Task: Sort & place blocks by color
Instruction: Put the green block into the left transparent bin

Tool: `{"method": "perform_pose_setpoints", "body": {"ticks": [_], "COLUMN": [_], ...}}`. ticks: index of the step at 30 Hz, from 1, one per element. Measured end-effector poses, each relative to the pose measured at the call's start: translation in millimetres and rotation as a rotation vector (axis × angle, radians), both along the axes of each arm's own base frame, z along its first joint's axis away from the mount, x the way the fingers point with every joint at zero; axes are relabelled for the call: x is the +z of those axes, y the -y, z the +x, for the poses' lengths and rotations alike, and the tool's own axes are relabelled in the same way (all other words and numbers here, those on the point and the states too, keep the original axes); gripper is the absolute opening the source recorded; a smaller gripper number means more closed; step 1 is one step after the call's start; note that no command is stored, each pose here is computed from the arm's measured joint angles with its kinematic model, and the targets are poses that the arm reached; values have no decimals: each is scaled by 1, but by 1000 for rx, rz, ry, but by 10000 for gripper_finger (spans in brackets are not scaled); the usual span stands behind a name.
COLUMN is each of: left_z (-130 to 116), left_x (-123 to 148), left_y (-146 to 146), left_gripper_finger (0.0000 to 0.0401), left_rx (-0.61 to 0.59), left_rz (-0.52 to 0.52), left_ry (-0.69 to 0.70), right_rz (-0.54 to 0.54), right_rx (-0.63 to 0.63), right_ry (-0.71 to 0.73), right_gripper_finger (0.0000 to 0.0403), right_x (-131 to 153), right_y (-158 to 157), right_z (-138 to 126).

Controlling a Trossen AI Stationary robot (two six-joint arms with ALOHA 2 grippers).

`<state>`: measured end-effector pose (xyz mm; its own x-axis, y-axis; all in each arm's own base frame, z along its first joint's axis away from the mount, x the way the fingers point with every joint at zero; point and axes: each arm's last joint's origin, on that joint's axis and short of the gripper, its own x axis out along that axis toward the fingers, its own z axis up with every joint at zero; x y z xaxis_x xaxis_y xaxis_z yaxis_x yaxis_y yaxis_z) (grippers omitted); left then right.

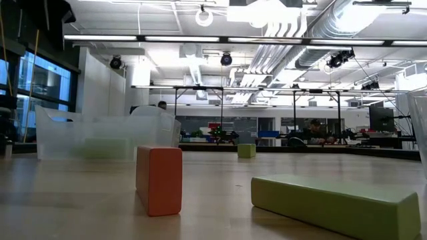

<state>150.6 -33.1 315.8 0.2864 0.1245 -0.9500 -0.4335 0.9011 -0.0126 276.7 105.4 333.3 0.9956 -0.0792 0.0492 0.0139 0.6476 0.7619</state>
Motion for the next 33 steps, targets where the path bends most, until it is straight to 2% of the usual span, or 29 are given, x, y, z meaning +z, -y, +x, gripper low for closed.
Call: {"method": "perform_pose_setpoints", "body": {"ticks": [5, 10, 16, 25, 33], "left_z": [-4, -5, -5, -4, -4], "left_x": [-8, -11, -10, -9, -9], "left_y": [-1, -1, -1, -1, -1], "left_gripper_finger": [241, 241, 241, 241, 241], "left_rx": [1, 1, 1, 0, 0], "left_rz": [1, 2, -2, -5, -5], "left_ry": [-1, -5, 12, 25, 25], "right_rz": [6, -40, 49, 115, 205], "right_rx": [69, 151, 191, 222, 150], "right_ry": [-118, -362, -654, -976, -1131], "right_gripper_finger": [217, 217, 217, 217, 217], "right_x": [0, 1, -5, -37, -75], "right_y": [-12, -26, -41, -71, -91], "right_z": [23, 48, 72, 98, 103]}}
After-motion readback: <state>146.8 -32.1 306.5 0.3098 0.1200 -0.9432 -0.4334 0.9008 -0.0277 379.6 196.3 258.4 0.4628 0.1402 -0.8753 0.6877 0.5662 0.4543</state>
